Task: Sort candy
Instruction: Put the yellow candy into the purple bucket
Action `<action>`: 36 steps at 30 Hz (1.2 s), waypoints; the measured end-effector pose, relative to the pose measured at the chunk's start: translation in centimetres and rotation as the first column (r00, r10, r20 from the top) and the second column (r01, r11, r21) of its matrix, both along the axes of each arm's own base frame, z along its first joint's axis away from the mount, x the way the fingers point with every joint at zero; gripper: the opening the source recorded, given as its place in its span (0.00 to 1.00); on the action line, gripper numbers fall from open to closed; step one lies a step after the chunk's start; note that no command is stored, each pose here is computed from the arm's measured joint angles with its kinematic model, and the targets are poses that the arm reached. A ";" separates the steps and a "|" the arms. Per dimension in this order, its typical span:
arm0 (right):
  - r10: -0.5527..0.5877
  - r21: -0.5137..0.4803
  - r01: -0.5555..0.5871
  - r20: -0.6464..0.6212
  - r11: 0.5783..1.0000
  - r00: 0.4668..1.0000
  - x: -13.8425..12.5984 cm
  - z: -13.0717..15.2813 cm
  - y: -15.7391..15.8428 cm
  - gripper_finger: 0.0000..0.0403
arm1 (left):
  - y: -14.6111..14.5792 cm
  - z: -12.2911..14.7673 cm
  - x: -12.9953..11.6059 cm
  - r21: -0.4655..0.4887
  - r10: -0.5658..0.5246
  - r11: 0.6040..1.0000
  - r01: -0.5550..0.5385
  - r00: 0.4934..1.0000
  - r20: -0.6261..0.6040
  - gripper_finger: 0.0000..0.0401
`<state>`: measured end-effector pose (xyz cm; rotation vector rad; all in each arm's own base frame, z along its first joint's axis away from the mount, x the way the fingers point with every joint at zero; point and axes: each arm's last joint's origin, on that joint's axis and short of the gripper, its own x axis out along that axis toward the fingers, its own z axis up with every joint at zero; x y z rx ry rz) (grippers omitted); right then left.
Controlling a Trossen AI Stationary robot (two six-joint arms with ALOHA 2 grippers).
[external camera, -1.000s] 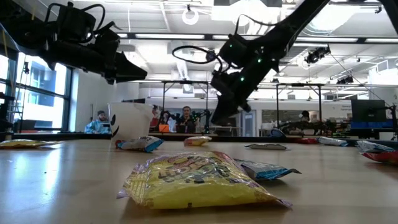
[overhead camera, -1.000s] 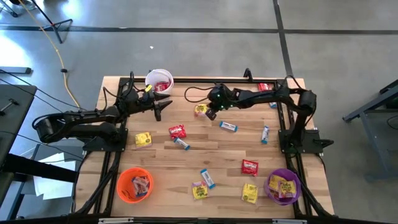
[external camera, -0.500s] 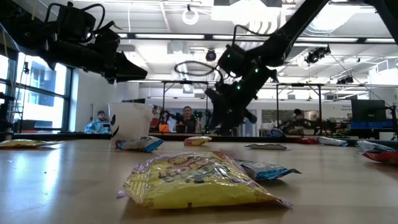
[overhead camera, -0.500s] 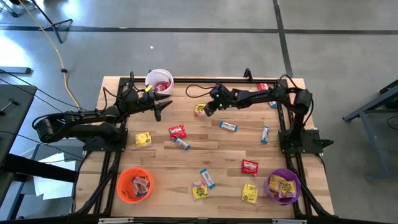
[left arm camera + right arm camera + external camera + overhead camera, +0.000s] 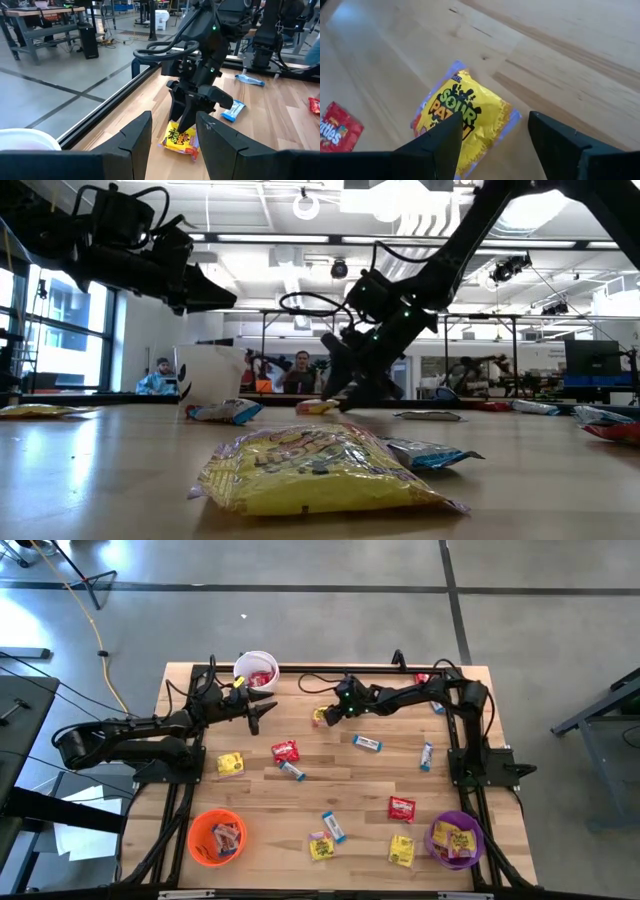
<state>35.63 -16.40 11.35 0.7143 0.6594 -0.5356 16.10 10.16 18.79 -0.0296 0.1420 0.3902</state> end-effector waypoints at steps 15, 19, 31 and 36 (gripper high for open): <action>0.145 -0.060 -0.140 0.085 0.988 0.986 0.9 0.3 0.5 0.26 | 0.0 -0.1 0.0 0.001 -0.001 1.000 0.001 1.000 -0.012 0.36; 0.173 -0.087 -0.166 0.075 0.982 0.982 0.9 0.3 0.5 0.13 | 0.0 -0.2 0.0 -0.011 0.000 1.000 0.000 1.000 -0.020 0.36; 0.301 -0.120 -0.306 -0.059 0.944 0.952 -0.9 2.6 0.7 0.01 | 0.0 -0.4 -0.1 -0.022 0.000 1.000 0.000 0.999 -0.037 0.36; 0.343 -0.172 -0.351 -0.075 0.920 0.936 -0.8 3.8 1.7 0.03 | 0.0 -0.4 -0.1 -0.024 0.000 1.000 -0.001 0.999 -0.039 0.36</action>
